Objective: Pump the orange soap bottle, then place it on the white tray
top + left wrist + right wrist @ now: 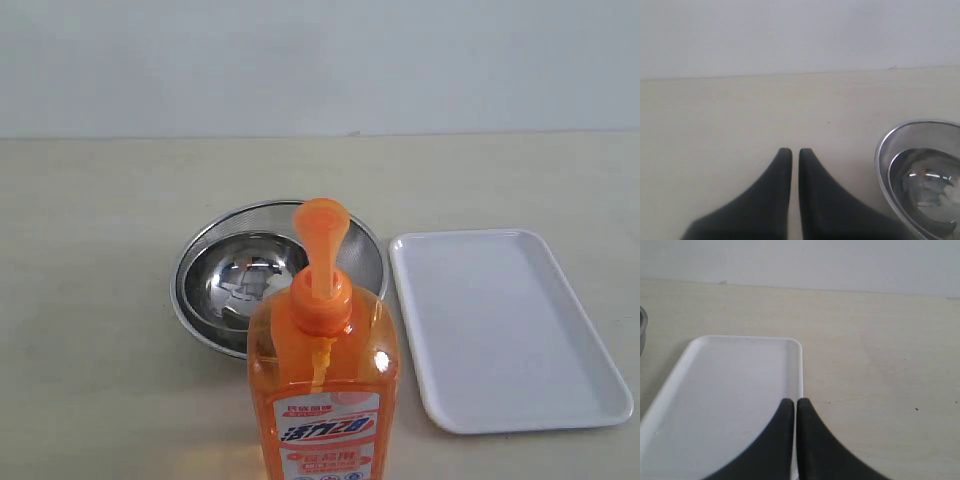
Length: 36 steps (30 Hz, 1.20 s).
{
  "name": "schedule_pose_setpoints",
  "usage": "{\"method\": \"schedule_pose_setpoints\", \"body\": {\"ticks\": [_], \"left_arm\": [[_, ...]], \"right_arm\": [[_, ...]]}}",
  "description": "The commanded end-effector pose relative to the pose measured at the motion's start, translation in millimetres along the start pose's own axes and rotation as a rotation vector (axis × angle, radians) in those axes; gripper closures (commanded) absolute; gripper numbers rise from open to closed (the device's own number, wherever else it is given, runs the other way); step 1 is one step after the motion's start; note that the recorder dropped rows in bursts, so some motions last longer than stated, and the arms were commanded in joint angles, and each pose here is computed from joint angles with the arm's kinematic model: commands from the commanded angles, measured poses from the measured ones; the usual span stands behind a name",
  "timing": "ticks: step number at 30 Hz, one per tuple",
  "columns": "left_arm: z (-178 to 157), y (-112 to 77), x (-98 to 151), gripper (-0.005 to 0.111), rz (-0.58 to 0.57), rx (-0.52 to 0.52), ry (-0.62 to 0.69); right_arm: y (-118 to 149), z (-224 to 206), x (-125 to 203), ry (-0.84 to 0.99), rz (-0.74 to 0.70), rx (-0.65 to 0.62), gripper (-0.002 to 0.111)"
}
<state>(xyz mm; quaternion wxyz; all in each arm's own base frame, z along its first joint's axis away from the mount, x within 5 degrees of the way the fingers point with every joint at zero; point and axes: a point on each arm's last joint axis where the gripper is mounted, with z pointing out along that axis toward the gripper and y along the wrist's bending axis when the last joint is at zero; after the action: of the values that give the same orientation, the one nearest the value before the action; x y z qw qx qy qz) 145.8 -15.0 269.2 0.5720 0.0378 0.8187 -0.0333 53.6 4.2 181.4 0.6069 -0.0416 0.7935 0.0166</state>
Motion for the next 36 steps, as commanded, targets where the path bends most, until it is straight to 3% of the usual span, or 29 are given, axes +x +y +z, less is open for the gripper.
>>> {"method": "schedule_pose_setpoints", "body": {"ticks": [1, 14, 17, 21, 30, 36], "left_arm": [[0, 0.4, -9, 0.102, -0.018, -0.003, -0.083], [0, 0.5, -10, 0.102, -0.020, -0.003, -0.088], [0, 0.1, -9, 0.102, -0.090, 0.003, -0.077], [0, -2.3, -5, 0.102, -0.092, 0.019, -0.036], [11, -26.0, 8, 0.102, 0.110, 0.163, 0.092], [16, -58.9, 17, 0.102, 0.309, 0.347, 0.123]], "right_arm": [[0, 0, -2, -0.020, 0.000, 0.004, 0.109], [0, 0, -2, -0.020, 0.000, 0.004, 0.109], [0, 0, -2, -0.020, 0.000, 0.004, 0.109], [0, 0, -2, -0.020, 0.000, 0.004, 0.109], [0, 0, -2, -0.020, 0.000, 0.004, 0.109], [0, 0, -2, -0.020, 0.000, 0.004, 0.109]]}}
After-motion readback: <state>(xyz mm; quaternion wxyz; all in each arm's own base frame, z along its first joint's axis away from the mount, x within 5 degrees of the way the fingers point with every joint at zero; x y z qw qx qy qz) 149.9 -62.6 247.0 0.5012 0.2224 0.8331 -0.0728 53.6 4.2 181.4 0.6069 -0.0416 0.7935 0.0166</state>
